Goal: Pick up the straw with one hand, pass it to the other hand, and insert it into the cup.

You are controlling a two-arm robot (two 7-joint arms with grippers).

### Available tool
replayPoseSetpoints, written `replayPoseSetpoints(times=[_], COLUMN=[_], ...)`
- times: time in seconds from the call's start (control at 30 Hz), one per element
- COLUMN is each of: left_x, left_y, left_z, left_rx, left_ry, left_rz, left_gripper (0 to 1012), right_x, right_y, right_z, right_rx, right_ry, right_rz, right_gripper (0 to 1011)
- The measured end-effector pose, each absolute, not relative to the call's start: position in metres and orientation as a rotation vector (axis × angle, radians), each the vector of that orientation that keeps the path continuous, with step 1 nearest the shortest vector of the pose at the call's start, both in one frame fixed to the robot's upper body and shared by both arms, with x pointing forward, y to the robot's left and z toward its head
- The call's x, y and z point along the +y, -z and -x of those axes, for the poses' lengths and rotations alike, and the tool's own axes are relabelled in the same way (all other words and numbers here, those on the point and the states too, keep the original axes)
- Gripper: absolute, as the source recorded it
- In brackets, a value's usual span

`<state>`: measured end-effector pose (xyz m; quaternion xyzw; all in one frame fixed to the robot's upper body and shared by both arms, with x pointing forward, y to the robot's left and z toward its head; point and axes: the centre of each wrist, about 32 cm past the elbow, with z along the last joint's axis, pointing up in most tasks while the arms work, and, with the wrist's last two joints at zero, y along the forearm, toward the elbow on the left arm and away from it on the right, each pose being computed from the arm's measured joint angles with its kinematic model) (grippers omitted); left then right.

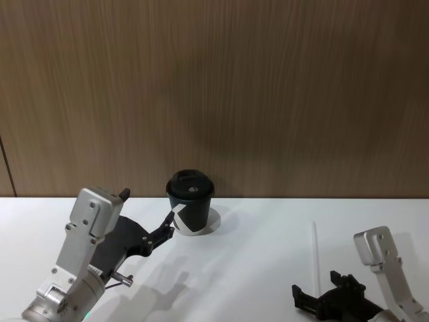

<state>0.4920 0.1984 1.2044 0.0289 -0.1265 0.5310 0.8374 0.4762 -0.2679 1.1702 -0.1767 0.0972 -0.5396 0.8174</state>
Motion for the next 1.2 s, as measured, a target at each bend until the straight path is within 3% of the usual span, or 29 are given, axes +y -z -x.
replayPoseSetpoints(times=[0.4,0.67,1.2], left_x=[0.1984,0.1984,0.1984], left_y=[-1.2044,-1.2044,-1.2044], left_z=[-0.4920,-0.4920,-0.4920], left_rx=[-0.268,-0.268,-0.268], left_ry=[-1.124,-1.124,-1.124], left_rz=[-0.061,-0.061,-0.061], left_gripper=[1000,1000,1000], right_x=[-0.2681,-0.2680,-0.2679], right_y=[-1.1715,-1.1721,-1.1722], right_z=[-0.4769,-0.4770,-0.4769], right_rx=[0.232,0.242,0.251], right_ry=[1.146,1.146,1.144], right_rz=[0.390,0.394,0.398], right_gripper=[993,813,710])
